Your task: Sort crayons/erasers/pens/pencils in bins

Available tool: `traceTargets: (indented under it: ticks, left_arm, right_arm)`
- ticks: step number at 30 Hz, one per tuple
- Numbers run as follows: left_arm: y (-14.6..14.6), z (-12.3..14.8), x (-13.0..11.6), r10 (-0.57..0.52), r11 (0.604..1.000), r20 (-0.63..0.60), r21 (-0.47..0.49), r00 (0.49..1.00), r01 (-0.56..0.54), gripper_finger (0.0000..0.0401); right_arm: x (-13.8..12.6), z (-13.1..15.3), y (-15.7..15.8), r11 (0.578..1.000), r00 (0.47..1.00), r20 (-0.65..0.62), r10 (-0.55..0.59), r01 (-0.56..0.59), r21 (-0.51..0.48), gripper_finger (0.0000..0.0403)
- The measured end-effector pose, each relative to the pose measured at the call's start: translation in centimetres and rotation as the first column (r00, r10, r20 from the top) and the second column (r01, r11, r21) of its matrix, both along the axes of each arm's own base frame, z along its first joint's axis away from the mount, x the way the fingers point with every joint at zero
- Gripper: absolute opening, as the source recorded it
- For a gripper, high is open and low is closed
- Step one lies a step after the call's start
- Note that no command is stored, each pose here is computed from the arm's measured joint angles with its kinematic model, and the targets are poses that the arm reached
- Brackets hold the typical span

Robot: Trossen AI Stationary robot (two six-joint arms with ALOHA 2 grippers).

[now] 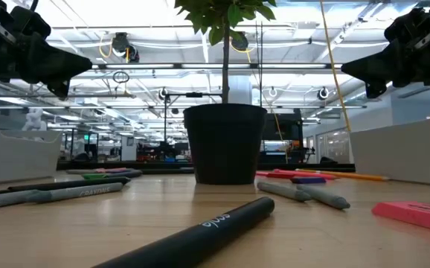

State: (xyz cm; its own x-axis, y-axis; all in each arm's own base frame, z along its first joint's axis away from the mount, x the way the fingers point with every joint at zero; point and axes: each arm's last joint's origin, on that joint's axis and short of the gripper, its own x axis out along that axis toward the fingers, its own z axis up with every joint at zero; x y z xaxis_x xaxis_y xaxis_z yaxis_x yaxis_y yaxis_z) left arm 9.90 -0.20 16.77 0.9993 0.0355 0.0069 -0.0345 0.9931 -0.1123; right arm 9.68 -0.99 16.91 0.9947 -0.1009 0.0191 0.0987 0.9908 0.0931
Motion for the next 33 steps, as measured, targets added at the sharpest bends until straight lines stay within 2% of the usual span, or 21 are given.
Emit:
traceTargets:
  ticks: [13,15,17,18,23,29,30,33]
  left_arm:
    - [0.00,0.00,0.00,0.000,1.000,0.000,0.000,1.000,0.000,0.0042]
    - [0.00,0.00,0.00,0.000,1.000,0.000,0.000,1.000,0.000,0.0042]
    - [0.00,0.00,0.00,0.000,1.000,0.000,0.000,1.000,0.000,0.0042]
    - [0.00,0.00,0.00,0.000,1.000,0.000,0.000,1.000,0.000,0.0042]
    - [0.00,0.00,0.00,0.000,1.000,0.001,0.000,1.000,0.000,0.0042]
    - [0.00,0.01,0.00,0.000,1.000,0.002,0.000,1.000,0.000,0.0042]
    - [0.00,0.01,0.00,0.000,1.000,0.002,0.000,1.000,0.000,0.0042]
    - [0.00,0.02,0.00,0.000,1.000,0.002,0.000,1.000,0.000,0.0042]
  right_arm:
    - [0.00,0.07,0.00,1.000,1.000,0.009,0.000,-0.001,0.015,0.0006]
    - [-0.02,0.37,-0.04,0.994,0.999,0.049,-0.012,0.006,0.109,0.0006]
    - [0.01,0.38,-0.20,0.965,0.996,0.065,-0.064,0.045,0.258,0.0006]
    - [0.05,0.26,-0.24,0.954,0.995,0.056,-0.077,0.057,0.293,0.0006]
    - [0.32,0.00,-0.22,0.926,0.998,0.030,-0.064,0.048,0.375,0.0005]
    - [0.45,0.06,-0.26,0.918,0.997,0.035,-0.073,0.054,0.393,0.0003]
    - [0.45,0.03,-0.36,0.904,0.993,0.033,-0.109,0.085,0.418,0.0003]
    - [0.49,-0.23,-0.83,0.815,0.963,0.009,-0.269,0.223,0.535,0.0003]
